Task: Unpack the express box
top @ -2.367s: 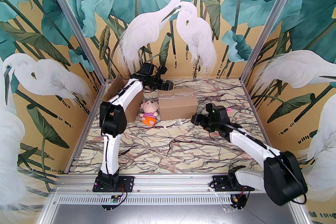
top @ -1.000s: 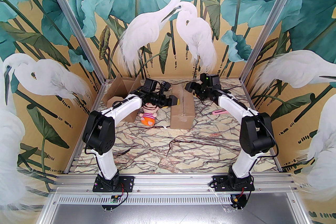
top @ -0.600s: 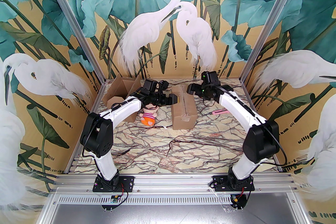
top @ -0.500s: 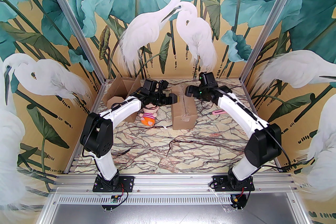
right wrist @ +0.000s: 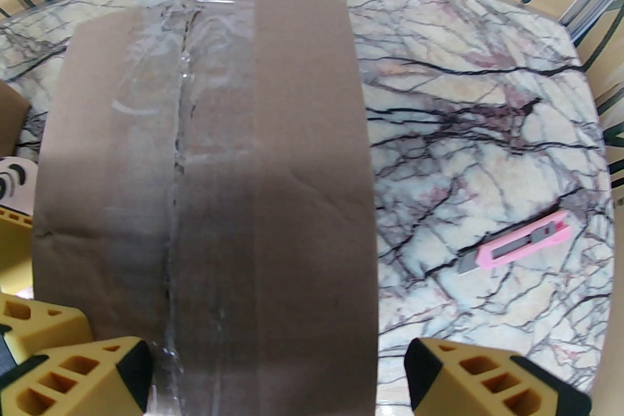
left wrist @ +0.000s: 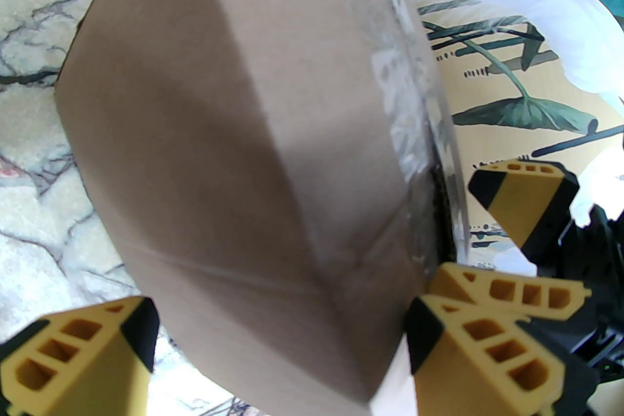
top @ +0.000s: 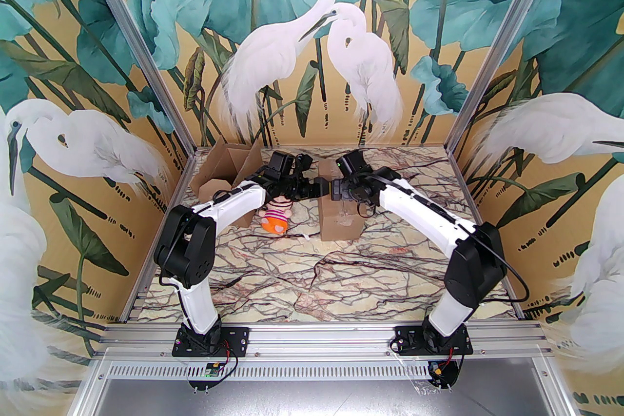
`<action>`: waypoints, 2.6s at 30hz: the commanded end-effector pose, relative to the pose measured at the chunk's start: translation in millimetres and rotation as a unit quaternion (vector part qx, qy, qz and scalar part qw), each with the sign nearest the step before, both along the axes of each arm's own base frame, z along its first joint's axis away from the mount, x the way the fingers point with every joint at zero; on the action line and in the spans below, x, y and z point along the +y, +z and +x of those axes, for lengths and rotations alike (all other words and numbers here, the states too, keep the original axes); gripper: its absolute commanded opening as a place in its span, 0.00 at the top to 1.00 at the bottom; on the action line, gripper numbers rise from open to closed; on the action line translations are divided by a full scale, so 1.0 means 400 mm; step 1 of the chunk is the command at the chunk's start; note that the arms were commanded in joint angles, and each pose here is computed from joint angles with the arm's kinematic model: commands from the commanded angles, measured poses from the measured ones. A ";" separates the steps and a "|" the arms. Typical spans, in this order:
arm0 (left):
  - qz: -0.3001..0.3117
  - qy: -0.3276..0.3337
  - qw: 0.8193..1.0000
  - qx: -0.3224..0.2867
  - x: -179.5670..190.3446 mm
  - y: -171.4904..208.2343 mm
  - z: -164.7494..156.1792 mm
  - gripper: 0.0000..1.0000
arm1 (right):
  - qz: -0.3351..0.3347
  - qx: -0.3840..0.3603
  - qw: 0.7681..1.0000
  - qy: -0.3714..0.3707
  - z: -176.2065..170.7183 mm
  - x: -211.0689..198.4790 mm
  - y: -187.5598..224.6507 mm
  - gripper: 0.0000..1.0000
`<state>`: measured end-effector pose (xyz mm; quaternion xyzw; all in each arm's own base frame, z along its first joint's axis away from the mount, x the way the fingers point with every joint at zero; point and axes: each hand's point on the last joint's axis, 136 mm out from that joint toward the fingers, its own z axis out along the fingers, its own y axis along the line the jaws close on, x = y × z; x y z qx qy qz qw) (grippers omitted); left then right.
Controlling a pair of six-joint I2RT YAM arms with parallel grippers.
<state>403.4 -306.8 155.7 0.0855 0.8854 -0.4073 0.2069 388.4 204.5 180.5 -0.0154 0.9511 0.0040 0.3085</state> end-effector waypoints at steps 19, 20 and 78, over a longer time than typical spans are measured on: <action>0.105 -0.006 0.994 0.038 0.051 -0.159 -0.016 0.13 | -0.173 -0.062 0.982 -0.038 0.048 -0.108 0.093 0.24; 0.108 -0.007 0.993 0.040 0.052 -0.162 -0.018 0.13 | -0.173 -0.066 0.982 -0.039 0.050 -0.110 0.103 0.24; 0.446 0.093 0.879 -0.142 -0.046 0.108 0.094 0.09 | 0.207 -0.055 0.977 -0.011 0.005 -0.111 0.077 0.81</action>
